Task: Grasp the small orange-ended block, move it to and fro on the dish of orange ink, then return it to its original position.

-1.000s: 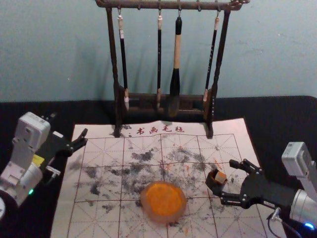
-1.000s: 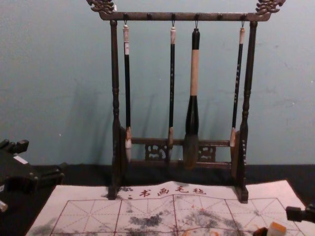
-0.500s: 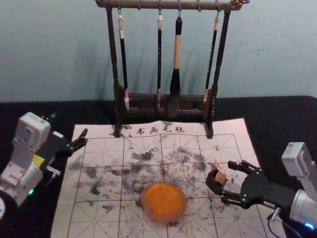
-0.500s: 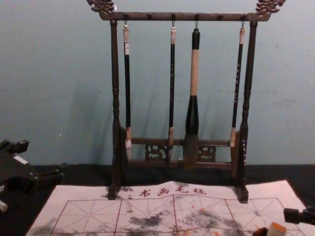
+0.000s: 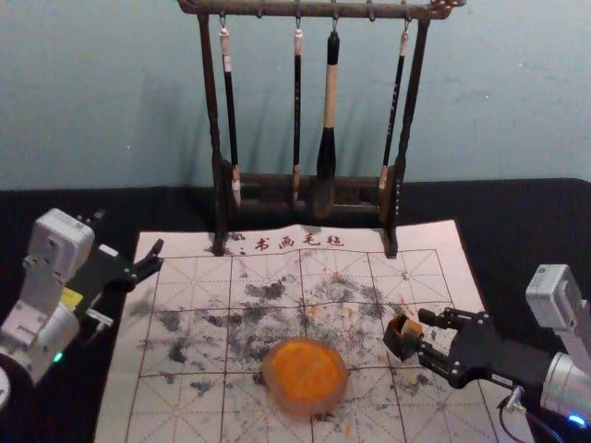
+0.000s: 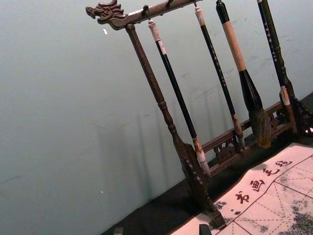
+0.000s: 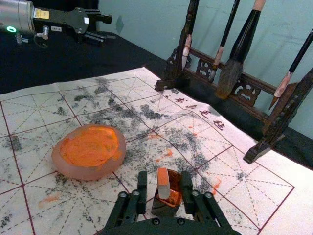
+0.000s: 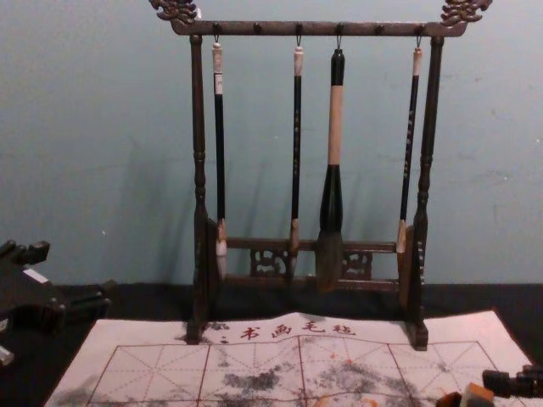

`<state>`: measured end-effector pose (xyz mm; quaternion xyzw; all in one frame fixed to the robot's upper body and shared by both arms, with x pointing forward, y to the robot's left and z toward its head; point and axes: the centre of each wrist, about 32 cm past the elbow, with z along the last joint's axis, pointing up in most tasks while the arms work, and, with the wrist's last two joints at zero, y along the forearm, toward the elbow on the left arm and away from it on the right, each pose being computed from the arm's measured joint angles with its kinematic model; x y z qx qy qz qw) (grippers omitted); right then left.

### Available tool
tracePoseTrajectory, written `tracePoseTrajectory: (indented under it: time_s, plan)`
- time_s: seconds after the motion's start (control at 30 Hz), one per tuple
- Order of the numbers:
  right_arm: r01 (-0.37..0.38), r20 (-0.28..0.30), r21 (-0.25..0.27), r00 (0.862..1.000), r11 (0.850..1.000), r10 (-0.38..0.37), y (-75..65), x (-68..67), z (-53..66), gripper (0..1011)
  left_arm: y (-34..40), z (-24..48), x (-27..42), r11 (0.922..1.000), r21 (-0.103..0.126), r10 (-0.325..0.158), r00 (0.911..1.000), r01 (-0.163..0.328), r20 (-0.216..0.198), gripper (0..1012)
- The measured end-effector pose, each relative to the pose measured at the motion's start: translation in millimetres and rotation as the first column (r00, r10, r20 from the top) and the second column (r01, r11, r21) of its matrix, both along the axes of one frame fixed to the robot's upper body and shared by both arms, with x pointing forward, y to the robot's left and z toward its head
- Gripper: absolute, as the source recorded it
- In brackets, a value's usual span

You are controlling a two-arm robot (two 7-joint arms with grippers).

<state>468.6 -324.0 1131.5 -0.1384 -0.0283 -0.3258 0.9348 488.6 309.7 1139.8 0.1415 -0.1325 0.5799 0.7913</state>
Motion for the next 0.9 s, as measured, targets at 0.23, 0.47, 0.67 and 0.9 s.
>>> tracePoseTrajectory:
  time_s: [0.23,0.47,0.67,0.9]
  plan:
    - [0.0,0.0,0.0,1.0,1.0,0.0,0.0,0.0,0.0,188,0.0,0.0,0.0,1.0,0.0,0.0,1.0,0.0,0.0,1001]
    - [0.0,0.0,0.0,1.0,1.0,0.0,0.0,0.0,0.0,80,0.0,0.0,0.0,1.0,0.0,0.0,1.0,0.0,0.0,1001]
    - [0.0,0.0,0.001,1.0,1.0,0.0,0.0,0.0,0.0,80,0.0,0.0,0.0,1.0,0.0,0.0,1.0,0.0,0.0,1001]
    - [0.0,0.0,0.0,1.0,1.0,0.0,0.0,0.0,0.0,80,0.0,0.0,0.0,1.0,0.0,0.0,1.0,0.0,0.0,1001]
